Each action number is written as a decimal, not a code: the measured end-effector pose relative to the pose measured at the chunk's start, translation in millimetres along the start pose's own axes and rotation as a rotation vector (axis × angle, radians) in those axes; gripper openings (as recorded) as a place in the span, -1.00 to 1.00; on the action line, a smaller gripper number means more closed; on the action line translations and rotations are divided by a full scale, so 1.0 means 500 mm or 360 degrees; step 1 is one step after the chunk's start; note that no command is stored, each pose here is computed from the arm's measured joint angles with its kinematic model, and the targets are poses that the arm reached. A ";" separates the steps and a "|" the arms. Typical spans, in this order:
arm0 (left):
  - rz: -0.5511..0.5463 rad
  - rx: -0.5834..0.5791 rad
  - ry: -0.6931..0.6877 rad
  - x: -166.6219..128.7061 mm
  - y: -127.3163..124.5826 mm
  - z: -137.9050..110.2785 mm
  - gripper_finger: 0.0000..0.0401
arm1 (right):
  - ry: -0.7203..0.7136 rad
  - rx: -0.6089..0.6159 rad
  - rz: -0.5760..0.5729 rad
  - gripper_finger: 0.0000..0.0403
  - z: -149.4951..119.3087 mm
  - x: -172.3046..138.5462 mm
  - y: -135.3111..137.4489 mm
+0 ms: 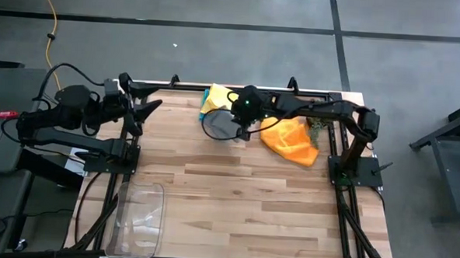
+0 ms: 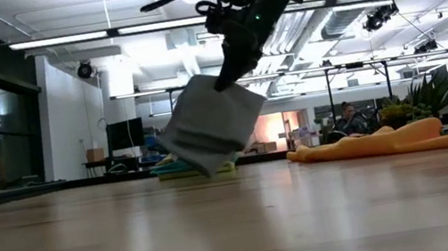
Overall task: Fold microfiber towels
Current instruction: Stack the gray microfiber towel on the folded microfiber towels, then fold the orange microfiber towel
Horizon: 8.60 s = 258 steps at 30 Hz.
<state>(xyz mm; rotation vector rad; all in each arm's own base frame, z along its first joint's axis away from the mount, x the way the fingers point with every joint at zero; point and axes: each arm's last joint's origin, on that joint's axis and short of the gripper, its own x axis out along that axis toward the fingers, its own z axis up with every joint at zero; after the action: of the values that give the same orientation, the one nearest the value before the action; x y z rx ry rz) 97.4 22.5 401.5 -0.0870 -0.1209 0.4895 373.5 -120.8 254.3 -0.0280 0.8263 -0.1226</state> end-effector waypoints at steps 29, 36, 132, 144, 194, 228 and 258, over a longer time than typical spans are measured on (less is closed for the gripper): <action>0.0211 -0.0057 -0.0050 0.014 0.002 0.003 0.09 | 0.0280 -0.0175 -0.0050 -1.00 0.065 0.169 -0.313; 0.0216 -0.0065 -0.0037 0.019 0.000 0.001 0.09 | 0.0471 -0.0163 -0.0145 -1.00 0.020 0.202 -0.313; -0.0381 -0.0104 0.0115 0.152 -0.073 -0.185 -0.98 | -0.1225 0.0508 0.0434 -0.96 -0.204 -0.358 0.212; -0.0416 -0.0029 0.0080 0.148 -0.064 -0.178 -0.98 | -0.1251 0.0530 0.0386 -1.00 -0.216 -0.347 0.208; -0.0234 0.0001 0.0304 0.148 -0.056 -0.207 -0.97 | 0.0255 0.0288 0.0192 -1.00 -0.162 -0.053 0.291; 0.0134 0.0268 0.1441 0.500 -0.005 -0.598 0.16 | -0.0310 0.1084 0.0027 -1.00 -0.320 -0.214 0.221; 0.0139 0.0495 0.1193 0.481 -0.002 -0.450 -0.99 | -0.0361 0.1111 -0.0031 -1.00 -0.317 -0.214 0.218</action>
<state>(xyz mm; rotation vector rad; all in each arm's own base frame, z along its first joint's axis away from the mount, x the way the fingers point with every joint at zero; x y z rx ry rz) 339.3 123.4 201.9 0.0331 0.6941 0.5297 195.7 4.0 217.3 0.5971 0.5230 -0.4130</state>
